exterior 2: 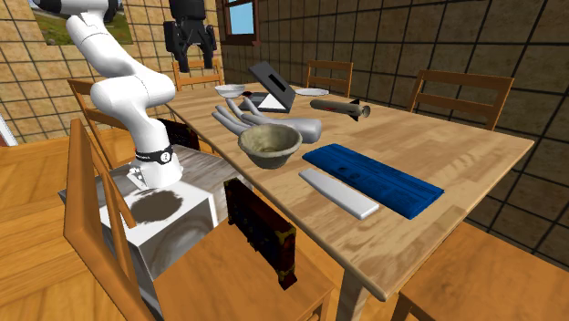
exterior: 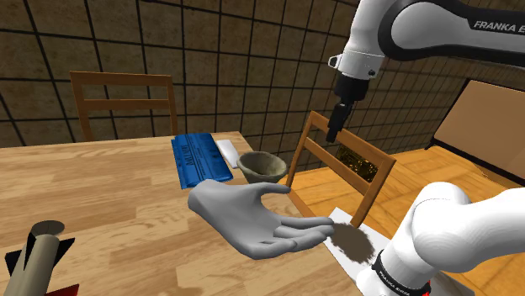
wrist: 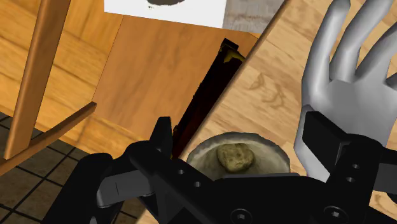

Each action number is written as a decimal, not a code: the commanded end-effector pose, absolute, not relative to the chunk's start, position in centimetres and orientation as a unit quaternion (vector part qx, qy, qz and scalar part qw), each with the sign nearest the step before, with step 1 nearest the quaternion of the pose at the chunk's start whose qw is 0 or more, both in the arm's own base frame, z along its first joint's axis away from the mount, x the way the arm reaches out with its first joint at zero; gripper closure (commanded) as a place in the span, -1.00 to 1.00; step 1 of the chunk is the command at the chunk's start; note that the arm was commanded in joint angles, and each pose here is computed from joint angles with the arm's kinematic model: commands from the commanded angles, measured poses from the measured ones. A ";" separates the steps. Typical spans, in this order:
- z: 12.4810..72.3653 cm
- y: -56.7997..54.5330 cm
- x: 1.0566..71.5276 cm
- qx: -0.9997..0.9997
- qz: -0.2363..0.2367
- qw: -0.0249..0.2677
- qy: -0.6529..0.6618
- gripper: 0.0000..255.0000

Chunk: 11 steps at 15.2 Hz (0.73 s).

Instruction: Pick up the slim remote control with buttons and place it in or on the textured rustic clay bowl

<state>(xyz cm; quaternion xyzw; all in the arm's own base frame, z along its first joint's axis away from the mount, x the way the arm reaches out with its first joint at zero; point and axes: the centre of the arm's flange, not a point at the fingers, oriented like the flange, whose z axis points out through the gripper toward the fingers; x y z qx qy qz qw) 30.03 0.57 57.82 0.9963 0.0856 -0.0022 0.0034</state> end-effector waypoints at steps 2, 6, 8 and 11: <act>57.0 1.0 30.9 0.997 0.001 0.004 0.081 -1.00; 53.6 2.4 34.3 0.998 0.013 0.009 0.063 -1.00; 52.0 3.1 36.1 0.998 0.019 0.011 0.054 -1.00; 49.5 4.0 38.9 0.999 0.028 0.014 0.041 -1.00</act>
